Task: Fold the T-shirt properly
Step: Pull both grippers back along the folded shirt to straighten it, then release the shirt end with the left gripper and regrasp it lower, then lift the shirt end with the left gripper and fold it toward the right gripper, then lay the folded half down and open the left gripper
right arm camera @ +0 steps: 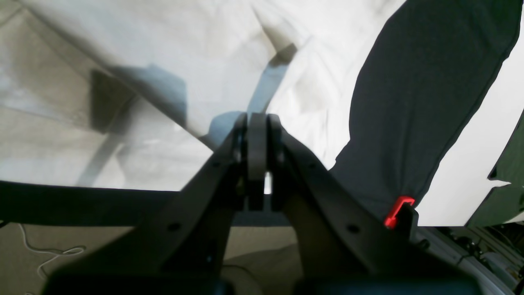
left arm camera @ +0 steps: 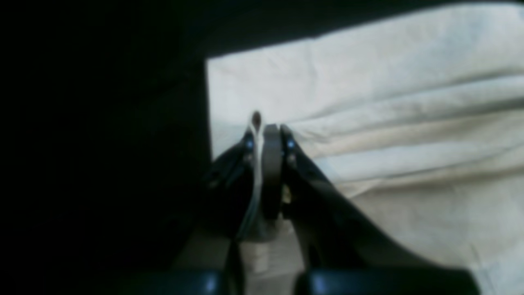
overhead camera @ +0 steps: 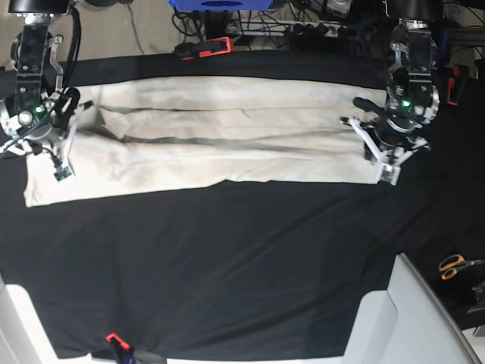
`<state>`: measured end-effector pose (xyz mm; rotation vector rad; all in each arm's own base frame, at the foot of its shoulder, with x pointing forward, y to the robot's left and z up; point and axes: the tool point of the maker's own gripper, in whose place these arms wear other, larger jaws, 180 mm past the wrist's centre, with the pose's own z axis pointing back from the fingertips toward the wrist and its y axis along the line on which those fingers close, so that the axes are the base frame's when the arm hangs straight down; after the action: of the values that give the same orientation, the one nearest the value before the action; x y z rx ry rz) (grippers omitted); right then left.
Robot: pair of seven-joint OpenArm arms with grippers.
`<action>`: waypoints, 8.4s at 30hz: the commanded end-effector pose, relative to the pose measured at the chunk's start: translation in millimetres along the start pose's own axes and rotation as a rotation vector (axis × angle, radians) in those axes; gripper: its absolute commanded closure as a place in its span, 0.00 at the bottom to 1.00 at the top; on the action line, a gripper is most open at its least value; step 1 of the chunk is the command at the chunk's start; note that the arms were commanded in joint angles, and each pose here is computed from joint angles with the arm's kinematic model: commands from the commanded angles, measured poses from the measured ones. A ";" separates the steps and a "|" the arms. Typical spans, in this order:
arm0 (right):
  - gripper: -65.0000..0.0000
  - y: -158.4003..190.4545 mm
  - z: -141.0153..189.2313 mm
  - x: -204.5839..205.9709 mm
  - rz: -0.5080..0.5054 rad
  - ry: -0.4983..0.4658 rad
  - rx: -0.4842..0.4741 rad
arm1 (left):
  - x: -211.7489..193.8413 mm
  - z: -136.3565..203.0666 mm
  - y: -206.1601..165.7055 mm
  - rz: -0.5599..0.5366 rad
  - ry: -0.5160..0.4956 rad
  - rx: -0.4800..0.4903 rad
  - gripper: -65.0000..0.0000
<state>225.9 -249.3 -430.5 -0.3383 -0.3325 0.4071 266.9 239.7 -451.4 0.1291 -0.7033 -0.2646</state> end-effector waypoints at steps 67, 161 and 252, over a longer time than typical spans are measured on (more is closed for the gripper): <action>0.39 -29.6 10.2 -20.8 -0.248 -0.066 -0.078 | 59.0 92.2 90.1 0.412 -0.272 0.000 0.59; 0.39 -0.3 7.8 -17.2 -0.215 -0.112 -0.019 | -1.3 22.7 62.0 0.508 -0.239 -0.241 1.00; 0.39 2.7 8.9 -15.2 -0.200 -0.117 -0.014 | 93.1 16.5 -288.8 -0.070 -0.231 -0.640 1.00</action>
<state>199.5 -247.0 -437.7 -0.2730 -0.4394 0.2266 260.2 -54.6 -454.1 -0.4603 -0.7631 -0.5733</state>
